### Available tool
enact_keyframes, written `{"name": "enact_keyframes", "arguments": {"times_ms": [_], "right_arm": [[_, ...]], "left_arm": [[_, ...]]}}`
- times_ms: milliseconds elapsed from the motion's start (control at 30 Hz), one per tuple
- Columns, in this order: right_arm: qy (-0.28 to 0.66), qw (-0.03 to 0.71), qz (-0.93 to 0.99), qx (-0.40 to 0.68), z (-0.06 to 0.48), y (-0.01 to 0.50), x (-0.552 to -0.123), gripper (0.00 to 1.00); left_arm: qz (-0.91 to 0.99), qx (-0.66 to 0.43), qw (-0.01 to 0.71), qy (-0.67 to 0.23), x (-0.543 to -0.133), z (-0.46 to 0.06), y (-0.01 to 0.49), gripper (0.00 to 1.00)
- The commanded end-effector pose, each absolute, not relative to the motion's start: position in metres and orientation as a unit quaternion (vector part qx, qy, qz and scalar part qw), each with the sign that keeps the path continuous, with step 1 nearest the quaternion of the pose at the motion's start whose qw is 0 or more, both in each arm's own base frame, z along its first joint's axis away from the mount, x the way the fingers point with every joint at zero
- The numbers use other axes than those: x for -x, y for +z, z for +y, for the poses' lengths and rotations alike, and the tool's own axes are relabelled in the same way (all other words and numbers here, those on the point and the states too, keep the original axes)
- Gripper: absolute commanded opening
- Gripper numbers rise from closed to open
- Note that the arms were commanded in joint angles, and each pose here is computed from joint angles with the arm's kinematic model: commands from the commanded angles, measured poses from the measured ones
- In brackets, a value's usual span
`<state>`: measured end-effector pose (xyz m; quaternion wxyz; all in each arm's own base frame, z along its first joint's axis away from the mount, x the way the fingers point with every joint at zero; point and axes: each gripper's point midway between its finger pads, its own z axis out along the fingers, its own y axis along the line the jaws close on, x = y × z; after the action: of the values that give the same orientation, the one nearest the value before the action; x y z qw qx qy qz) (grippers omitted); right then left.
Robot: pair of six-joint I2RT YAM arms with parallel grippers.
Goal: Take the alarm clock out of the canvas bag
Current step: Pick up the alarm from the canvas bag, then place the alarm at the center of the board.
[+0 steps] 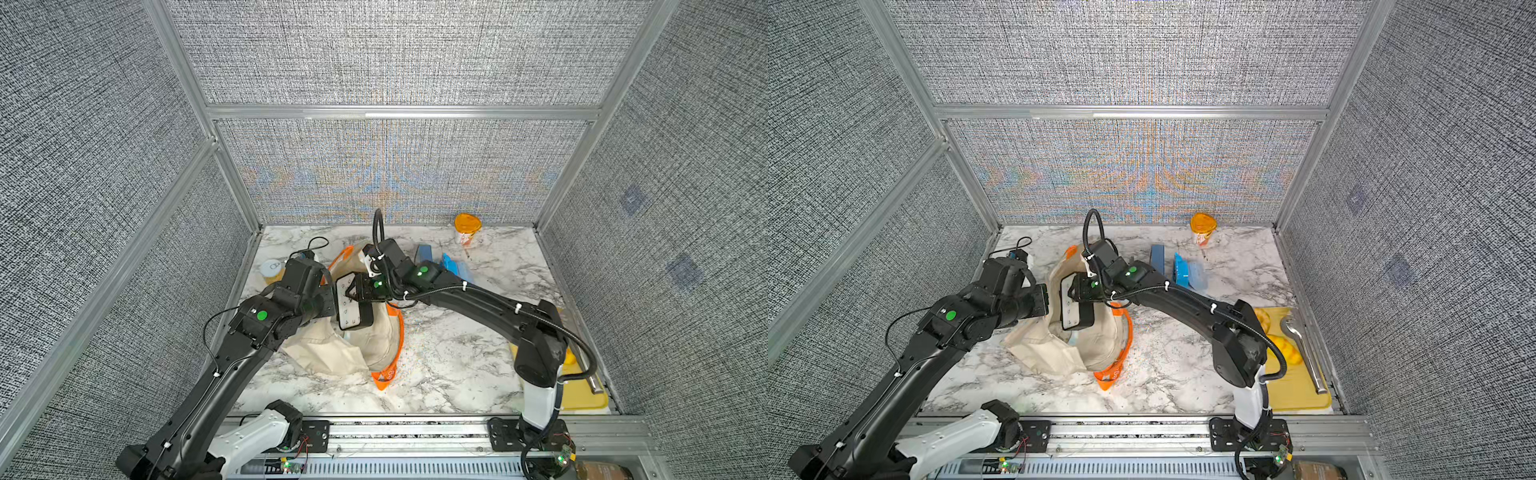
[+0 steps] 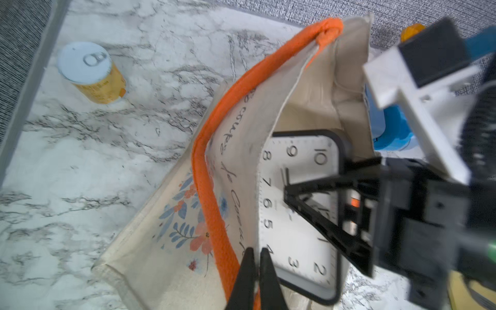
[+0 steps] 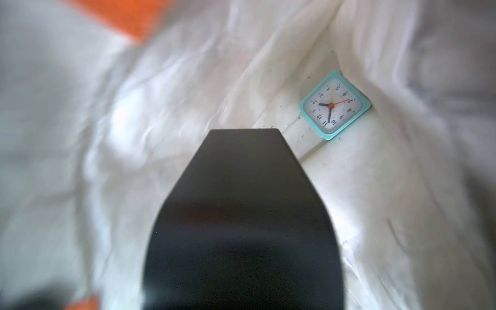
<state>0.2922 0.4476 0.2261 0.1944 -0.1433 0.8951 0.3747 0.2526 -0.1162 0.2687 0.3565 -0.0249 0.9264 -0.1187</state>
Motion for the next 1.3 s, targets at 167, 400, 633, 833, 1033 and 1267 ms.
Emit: {"name": "enact_keyframes", "arguments": {"times_ms": [167, 400, 633, 833, 1033, 1267], "right_arm": [[0.344, 0.207, 0.871, 0.281, 0.403, 0.278, -0.25, 0.45], [0.245, 0.295, 0.849, 0.363, 0.327, 0.333, -0.247, 0.45], [0.127, 0.347, 0.829, 0.419, 0.26, 0.352, -0.256, 0.45], [0.067, 0.324, 0.834, 0.442, 0.236, 0.323, -0.272, 0.45], [0.067, 0.308, 0.841, 0.439, 0.23, 0.304, -0.288, 0.42], [0.049, 0.238, 0.853, 0.461, 0.231, 0.243, -0.292, 0.42]], "left_arm": [[0.89, 0.011, 0.448, -0.086, -0.278, -0.107, 0.297, 0.0], [0.844, -0.082, 0.527, -0.055, -0.288, -0.111, 0.333, 0.0], [0.822, -0.178, 0.54, -0.019, -0.29, -0.12, 0.337, 0.0], [0.79, -0.224, 0.57, 0.027, -0.277, -0.107, 0.341, 0.0], [0.782, -0.235, 0.574, 0.061, -0.274, -0.09, 0.339, 0.0], [0.787, -0.22, 0.57, 0.085, -0.274, -0.056, 0.341, 0.0]]}}
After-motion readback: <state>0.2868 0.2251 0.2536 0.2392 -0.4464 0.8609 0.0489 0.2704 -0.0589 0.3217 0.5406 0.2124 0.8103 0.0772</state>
